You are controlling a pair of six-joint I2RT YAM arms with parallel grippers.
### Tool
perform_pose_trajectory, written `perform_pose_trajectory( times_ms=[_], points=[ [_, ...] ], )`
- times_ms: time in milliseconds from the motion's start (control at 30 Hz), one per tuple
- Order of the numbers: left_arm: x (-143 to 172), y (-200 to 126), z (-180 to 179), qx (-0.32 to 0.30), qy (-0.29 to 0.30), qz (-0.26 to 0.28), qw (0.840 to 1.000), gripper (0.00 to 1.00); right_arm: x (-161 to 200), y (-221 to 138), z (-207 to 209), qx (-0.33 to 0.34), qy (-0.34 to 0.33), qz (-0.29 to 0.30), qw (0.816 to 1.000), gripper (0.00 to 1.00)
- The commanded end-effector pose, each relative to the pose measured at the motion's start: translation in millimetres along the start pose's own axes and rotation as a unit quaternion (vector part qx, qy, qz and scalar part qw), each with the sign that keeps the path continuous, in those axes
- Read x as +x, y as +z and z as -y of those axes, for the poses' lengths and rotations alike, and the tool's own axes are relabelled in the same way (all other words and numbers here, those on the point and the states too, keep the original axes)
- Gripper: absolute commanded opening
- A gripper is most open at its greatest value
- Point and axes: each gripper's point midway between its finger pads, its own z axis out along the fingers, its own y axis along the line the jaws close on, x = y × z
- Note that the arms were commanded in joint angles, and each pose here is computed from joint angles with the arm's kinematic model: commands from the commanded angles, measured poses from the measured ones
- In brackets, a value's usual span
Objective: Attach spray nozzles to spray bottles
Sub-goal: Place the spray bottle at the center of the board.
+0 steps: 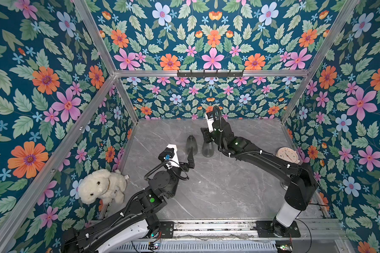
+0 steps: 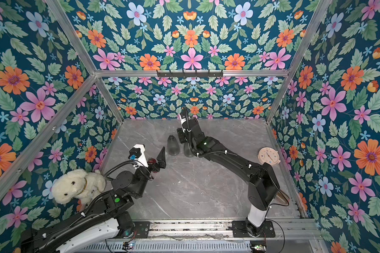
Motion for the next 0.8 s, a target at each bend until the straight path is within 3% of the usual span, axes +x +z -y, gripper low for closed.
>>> perform_pose_trajectory(
  times_ms=[0, 133, 267, 767],
  points=[
    [-10, -3, -9, -0.017, -0.011, 0.004, 1.000, 1.00, 18, 6, -34, -0.065, 0.011, -0.085, 0.994, 0.54],
    [-17, -6, -12, -0.019, -0.013, 0.001, 1.000, 1.00, 35, 29, -54, -0.074, 0.027, -0.161, 0.984, 0.53],
    [-21, -10, -14, -0.017, -0.019, 0.002, 1.000, 1.00, 53, 57, -48, -0.024, 0.016, -0.204, 0.978, 0.52],
    [-23, -14, -15, -0.006, -0.027, 0.007, 1.000, 1.00, 97, 103, -31, 0.047, -0.001, -0.231, 0.972, 0.58]
  ],
)
